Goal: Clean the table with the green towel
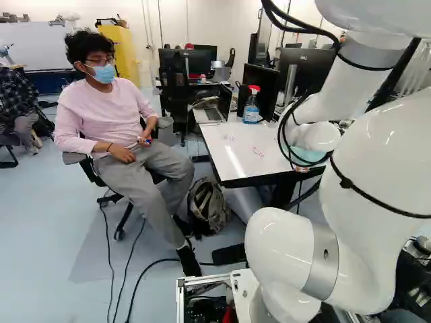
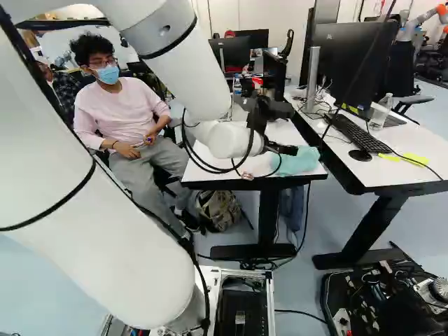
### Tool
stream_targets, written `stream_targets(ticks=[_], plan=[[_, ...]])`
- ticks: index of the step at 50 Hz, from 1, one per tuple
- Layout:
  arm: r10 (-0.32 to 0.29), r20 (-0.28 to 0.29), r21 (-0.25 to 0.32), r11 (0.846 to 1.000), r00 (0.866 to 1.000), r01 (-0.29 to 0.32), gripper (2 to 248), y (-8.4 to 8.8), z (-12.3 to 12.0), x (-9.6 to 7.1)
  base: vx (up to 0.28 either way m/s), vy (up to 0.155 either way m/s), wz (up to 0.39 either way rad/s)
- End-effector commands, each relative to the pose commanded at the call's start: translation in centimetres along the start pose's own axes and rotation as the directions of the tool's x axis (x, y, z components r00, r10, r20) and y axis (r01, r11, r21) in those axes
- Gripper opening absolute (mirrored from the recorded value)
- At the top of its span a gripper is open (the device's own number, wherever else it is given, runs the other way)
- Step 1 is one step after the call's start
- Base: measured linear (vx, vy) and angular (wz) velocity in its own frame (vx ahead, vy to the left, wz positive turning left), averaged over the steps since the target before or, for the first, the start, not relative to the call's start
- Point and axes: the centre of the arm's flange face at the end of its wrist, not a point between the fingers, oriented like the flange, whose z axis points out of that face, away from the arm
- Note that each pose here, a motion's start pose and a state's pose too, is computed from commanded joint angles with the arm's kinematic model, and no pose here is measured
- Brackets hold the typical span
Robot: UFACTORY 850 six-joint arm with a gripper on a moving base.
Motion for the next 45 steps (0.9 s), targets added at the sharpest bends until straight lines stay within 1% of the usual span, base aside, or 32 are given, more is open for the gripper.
stream_targets(ticks=[30,45], plan=[[0.045,0.026,-0.075,0.996,0.999,-0.043,247,3.7,2.5,1.3,0.0,0.0,0.0],[0.06,0.051,-0.094,0.994,0.997,-0.055,247,4.8,4.1,0.9,0.0,0.0,0.0]])
